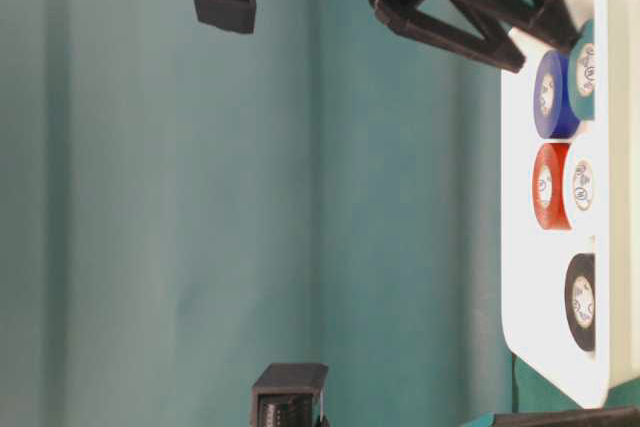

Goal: Put the tape alternately from left to right into the white case.
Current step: 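Withdraw the right gripper from the case to the right, then lower the left gripper into the yellow roll's hole and grasp it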

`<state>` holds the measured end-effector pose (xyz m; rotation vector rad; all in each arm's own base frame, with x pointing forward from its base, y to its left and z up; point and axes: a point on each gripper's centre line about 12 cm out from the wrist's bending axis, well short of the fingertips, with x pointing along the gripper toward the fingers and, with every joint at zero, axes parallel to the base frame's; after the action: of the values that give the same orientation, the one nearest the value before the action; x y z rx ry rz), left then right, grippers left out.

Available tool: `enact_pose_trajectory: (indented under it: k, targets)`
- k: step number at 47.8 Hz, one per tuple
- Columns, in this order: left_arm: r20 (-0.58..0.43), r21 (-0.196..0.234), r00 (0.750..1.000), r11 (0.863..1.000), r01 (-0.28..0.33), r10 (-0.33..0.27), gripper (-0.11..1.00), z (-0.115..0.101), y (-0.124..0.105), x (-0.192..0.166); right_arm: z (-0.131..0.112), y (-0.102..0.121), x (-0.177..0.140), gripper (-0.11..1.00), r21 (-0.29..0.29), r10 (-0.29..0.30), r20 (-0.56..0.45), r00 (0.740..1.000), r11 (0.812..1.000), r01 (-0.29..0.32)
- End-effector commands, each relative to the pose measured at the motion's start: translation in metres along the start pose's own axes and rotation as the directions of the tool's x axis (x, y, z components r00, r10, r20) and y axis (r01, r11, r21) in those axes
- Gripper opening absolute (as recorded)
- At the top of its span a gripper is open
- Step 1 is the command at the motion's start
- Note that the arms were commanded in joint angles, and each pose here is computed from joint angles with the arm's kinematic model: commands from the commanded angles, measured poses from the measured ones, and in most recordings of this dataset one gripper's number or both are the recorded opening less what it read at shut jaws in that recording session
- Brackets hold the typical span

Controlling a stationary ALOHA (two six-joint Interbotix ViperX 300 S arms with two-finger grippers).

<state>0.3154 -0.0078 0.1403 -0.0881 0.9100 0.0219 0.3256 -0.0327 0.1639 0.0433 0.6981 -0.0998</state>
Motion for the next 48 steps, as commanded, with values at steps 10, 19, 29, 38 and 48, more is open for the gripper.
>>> enact_pose_trajectory:
  k: [10, 19, 29, 38, 48]
  targets:
    - [0.029, -0.002, 1.000, 1.000, 0.005, -0.005, 0.93, 0.007, -0.002, -0.004, 0.000, 0.019, -0.005, 0.87, -0.022, 0.050, 0.016, 0.999, 0.999, -0.050]
    - [0.032, -0.002, 0.999, 1.000, 0.005, -0.005, 0.93, 0.008, -0.002, -0.004, -0.002, 0.019, -0.005, 0.87, -0.024, 0.051, 0.011, 0.999, 0.998, -0.051]
    - [0.028, -0.001, 1.000, 1.000, 0.010, -0.010, 0.93, 0.007, -0.004, -0.004, -0.002, 0.019, -0.005, 0.87, -0.023, 0.050, 0.010, 0.999, 0.999, -0.050]
    - [0.022, 0.009, 0.999, 0.999, 0.035, -0.035, 0.93, 0.004, -0.017, -0.003, -0.002, 0.019, -0.005, 0.87, -0.024, 0.051, 0.010, 0.999, 0.998, -0.051]
    - [0.010, -0.046, 0.999, 0.998, 0.053, -0.053, 0.93, -0.001, -0.026, -0.003, -0.003, 0.019, -0.003, 0.87, -0.024, 0.051, 0.004, 0.999, 0.998, -0.051]
